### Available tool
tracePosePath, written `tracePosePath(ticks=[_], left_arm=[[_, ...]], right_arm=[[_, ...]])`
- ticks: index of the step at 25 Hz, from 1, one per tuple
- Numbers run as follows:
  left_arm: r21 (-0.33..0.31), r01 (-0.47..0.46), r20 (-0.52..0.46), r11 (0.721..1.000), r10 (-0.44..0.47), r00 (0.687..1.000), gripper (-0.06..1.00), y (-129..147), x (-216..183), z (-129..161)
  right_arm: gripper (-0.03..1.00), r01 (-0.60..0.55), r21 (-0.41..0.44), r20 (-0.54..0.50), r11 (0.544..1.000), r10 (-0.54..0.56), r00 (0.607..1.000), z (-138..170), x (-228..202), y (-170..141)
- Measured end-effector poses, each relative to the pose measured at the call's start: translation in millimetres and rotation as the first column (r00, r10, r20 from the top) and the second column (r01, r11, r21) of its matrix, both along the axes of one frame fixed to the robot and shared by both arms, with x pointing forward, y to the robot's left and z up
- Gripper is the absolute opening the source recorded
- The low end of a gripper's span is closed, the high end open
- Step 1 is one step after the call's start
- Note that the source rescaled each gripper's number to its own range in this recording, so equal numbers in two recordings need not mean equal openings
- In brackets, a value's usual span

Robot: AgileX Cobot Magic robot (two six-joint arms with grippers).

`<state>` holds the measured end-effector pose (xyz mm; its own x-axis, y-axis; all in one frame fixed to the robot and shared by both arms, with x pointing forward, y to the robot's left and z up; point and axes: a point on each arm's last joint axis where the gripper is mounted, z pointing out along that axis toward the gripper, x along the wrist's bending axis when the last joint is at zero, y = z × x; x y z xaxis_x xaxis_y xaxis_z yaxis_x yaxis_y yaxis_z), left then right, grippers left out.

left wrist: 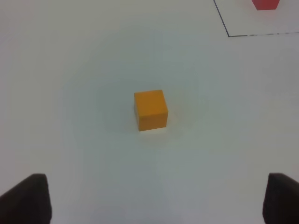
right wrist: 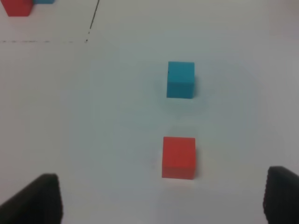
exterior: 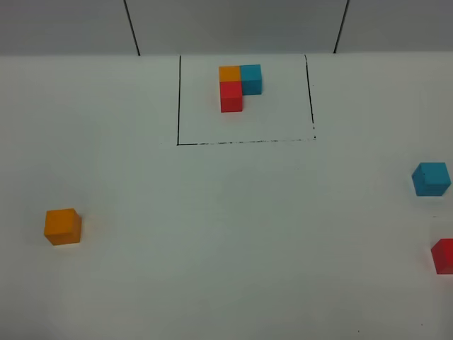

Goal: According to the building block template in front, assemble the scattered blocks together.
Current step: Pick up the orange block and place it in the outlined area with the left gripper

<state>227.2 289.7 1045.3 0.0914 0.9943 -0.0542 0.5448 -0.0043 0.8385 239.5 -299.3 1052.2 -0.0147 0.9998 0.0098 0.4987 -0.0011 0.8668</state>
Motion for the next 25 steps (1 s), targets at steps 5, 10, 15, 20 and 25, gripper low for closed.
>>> tracePosePath(ticks=[5, 10, 15, 20, 25], left_arm=[[0.0, 0.0, 0.0, 1.0, 0.0, 1.0, 0.97, 0, 0, 0], [0.0, 0.0, 0.0, 1.0, 0.0, 1.0, 0.93, 0, 0, 0], [0.0, 0.0, 0.0, 1.0, 0.0, 1.0, 0.88, 0, 0, 0], [0.0, 0.0, -0.01, 1.0, 0.0, 1.0, 0.86, 0, 2, 0], [0.014, -0.034, -0.17, 0.999, 0.036, 0.985, 0.86, 4, 25, 2]], right_arm=[[0.75, 0.0, 0.0, 0.0, 1.0, 0.0, 1.0, 0, 0, 0], [0.75, 0.0, 0.0, 0.0, 1.0, 0.0, 1.0, 0, 0, 0], [0.75, 0.0, 0.0, 0.0, 1.0, 0.0, 1.0, 0, 0, 0], [0.75, 0.0, 0.0, 0.0, 1.0, 0.0, 1.0, 0, 0, 0], [0.75, 0.0, 0.0, 0.0, 1.0, 0.0, 1.0, 0, 0, 0]])
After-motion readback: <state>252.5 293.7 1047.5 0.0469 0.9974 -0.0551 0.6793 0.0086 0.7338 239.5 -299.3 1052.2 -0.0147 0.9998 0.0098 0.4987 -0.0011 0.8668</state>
